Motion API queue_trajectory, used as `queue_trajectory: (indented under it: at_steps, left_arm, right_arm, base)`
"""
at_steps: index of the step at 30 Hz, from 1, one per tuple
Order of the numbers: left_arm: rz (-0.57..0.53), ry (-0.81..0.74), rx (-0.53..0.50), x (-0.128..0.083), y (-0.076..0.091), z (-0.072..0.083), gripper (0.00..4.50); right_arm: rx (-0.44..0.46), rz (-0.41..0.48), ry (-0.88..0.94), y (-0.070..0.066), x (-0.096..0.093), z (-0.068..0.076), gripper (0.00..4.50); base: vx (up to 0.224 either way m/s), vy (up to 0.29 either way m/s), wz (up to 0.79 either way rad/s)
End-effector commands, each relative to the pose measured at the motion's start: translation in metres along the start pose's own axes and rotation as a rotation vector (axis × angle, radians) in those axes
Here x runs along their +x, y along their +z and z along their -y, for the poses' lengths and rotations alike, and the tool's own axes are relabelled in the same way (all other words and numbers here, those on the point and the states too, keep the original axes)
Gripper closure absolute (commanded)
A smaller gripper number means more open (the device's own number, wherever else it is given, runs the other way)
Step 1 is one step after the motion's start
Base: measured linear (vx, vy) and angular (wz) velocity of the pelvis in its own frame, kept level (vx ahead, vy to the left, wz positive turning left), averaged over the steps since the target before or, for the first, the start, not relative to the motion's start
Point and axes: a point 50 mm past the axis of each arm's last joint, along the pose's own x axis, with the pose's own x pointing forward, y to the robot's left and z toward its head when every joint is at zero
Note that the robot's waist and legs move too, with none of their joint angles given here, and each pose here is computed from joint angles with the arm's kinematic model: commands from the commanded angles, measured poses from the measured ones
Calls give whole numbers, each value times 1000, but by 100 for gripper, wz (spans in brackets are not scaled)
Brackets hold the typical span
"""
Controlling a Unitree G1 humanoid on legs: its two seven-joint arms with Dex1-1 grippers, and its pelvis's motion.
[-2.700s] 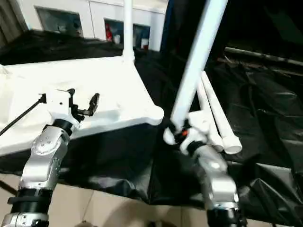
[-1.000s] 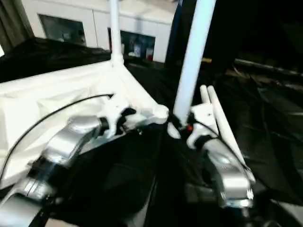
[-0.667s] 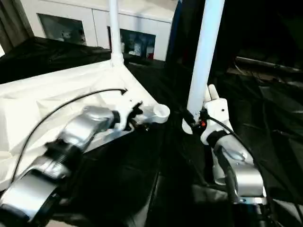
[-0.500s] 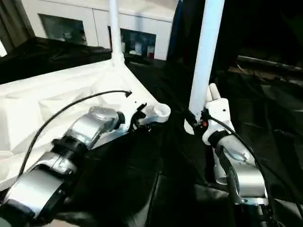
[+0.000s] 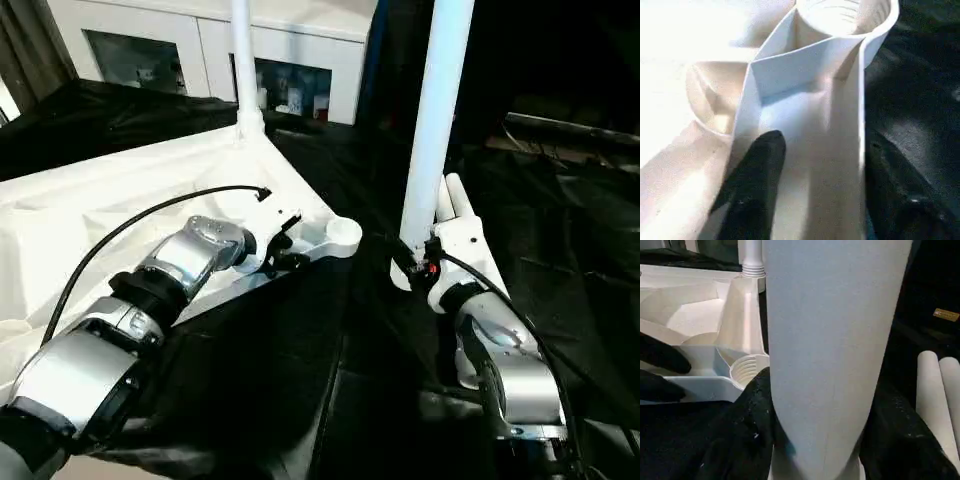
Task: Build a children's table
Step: Insert table leg to table base
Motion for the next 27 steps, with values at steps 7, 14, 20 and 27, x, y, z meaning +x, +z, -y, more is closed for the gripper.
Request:
queue_trajectory:
  at_steps: [7, 14, 20, 27]
  left_arm:
    - [2, 19, -4, -2, 2, -7, 282]
    - [23, -28, 1, -2, 2, -4, 329]
    - [79, -125, 24, -7, -3, -3, 391]
    - [78, -383, 148, -29, -44, 12, 440]
  right_arm:
    - [-18, 28, -9, 6, -2, 2, 264]
    - [-20, 29, -1, 5, -2, -1, 264]
    - [-3, 40, 35, 8, 3, -7, 264]
    - [72, 105, 186, 18, 12, -25, 264]
  base:
    - [0, 0, 0]
    - [0, 0, 0]
    - [0, 0, 0]
    - [0, 0, 0]
